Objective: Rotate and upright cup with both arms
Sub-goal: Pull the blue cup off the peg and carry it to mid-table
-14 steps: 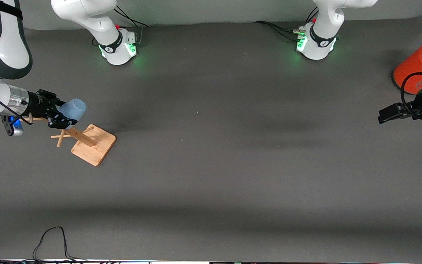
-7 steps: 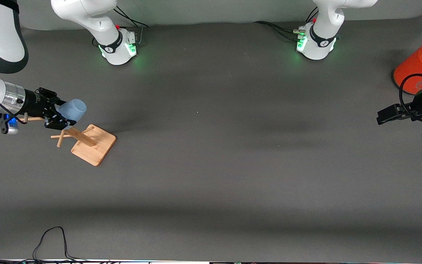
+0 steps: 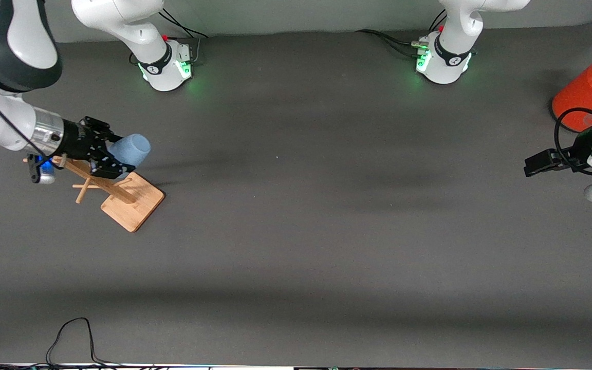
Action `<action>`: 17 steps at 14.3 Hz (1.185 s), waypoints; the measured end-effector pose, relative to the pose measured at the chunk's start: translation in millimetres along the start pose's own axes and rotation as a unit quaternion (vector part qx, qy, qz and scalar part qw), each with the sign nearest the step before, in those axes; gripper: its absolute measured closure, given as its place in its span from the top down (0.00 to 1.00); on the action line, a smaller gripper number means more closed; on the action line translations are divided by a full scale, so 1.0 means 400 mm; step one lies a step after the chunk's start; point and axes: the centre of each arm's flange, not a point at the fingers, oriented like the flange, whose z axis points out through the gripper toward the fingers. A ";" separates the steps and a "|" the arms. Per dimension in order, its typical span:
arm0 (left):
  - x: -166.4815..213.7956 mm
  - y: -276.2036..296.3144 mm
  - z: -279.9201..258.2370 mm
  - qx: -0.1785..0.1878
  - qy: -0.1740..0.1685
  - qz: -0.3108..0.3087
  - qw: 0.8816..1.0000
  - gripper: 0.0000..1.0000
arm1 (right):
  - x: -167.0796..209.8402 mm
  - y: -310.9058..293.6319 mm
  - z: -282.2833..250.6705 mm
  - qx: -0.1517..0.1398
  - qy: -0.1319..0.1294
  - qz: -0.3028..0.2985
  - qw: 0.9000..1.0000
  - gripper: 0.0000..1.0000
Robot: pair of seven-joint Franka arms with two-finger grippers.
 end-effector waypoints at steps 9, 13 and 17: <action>-0.009 -0.006 -0.006 -0.006 -0.008 -0.003 1.000 1.00 | -0.511 -0.118 0.209 0.051 0.055 0.026 0.997 0.82; -0.018 -0.001 -0.017 -0.019 -0.008 -0.002 1.000 1.00 | -0.734 -0.131 0.424 0.051 0.122 0.034 0.991 0.82; -0.020 -0.003 -0.025 -0.021 -0.006 -0.003 1.000 1.00 | -0.861 -0.138 0.707 0.065 0.184 0.067 0.979 0.81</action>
